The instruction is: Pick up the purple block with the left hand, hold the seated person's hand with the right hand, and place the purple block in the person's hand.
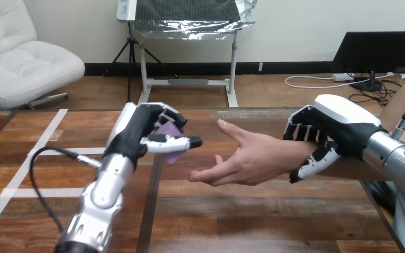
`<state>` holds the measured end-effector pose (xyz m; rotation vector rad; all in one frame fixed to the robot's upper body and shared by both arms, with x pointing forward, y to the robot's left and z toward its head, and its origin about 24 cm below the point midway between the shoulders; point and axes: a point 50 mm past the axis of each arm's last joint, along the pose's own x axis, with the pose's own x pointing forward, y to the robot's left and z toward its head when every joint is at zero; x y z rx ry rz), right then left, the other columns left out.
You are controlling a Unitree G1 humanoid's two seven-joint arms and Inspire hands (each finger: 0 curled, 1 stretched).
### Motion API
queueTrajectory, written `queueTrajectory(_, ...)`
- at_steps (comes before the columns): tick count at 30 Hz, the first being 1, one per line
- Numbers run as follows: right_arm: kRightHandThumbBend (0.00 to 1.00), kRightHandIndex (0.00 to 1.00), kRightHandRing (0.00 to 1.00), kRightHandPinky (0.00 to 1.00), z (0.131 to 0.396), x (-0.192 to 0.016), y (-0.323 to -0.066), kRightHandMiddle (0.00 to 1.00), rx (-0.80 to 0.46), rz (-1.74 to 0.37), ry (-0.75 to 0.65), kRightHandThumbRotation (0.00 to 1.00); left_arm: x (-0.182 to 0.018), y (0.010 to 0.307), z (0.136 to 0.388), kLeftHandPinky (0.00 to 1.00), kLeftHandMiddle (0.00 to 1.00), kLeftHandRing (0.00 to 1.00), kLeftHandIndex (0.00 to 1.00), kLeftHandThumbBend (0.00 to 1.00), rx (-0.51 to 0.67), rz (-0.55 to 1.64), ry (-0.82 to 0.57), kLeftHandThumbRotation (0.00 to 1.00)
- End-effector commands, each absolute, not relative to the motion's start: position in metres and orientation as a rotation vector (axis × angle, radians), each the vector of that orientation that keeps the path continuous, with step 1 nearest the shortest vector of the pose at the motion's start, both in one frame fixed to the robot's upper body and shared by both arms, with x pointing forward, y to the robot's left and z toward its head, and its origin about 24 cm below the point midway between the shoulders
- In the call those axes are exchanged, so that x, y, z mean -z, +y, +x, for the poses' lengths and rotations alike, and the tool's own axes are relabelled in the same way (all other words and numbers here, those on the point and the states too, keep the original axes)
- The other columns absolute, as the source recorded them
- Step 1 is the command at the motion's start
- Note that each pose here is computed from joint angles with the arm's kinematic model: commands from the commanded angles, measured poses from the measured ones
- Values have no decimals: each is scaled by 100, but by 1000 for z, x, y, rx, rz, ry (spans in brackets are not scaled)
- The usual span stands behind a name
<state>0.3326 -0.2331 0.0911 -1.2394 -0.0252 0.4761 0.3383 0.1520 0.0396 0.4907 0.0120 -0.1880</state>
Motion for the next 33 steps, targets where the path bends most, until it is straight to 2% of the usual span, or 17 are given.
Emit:
queueTrajectory(1,89,52,40,34,324,-66,-231,47,-510,-1183,63,4,-77,132,359,31,43,37,47,63,216,487,-129,0)
queueTrajectory(33,86,51,43,37,320,-73,-217,49,-528,-1165,33,7,-87,91,366,29,41,36,46,63,328,454,-159,0)
